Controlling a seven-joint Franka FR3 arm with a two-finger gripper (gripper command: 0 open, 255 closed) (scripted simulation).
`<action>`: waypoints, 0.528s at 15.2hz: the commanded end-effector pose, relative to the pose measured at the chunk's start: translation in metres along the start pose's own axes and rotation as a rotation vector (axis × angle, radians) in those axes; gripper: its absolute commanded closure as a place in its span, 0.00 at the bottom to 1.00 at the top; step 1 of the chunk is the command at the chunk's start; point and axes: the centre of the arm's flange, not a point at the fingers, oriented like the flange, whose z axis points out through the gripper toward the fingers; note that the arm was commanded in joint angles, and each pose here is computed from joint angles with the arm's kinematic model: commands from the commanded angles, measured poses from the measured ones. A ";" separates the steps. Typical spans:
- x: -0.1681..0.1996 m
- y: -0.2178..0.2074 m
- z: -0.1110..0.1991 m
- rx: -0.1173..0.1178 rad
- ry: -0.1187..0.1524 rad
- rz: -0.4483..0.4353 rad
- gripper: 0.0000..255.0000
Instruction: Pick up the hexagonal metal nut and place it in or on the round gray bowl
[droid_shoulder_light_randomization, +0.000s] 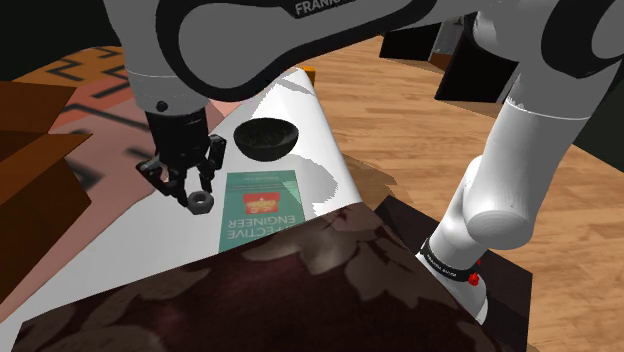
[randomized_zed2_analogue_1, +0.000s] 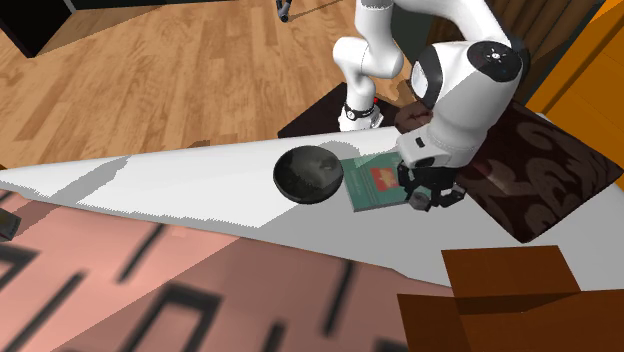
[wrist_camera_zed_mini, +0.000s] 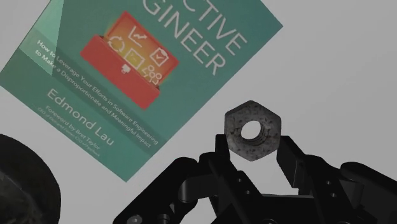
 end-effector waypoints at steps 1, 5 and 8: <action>0.000 0.000 -0.010 0.000 0.000 0.000 1.00; 0.000 0.000 -0.032 0.000 0.000 0.000 1.00; 0.000 -0.001 -0.047 0.000 0.000 0.000 1.00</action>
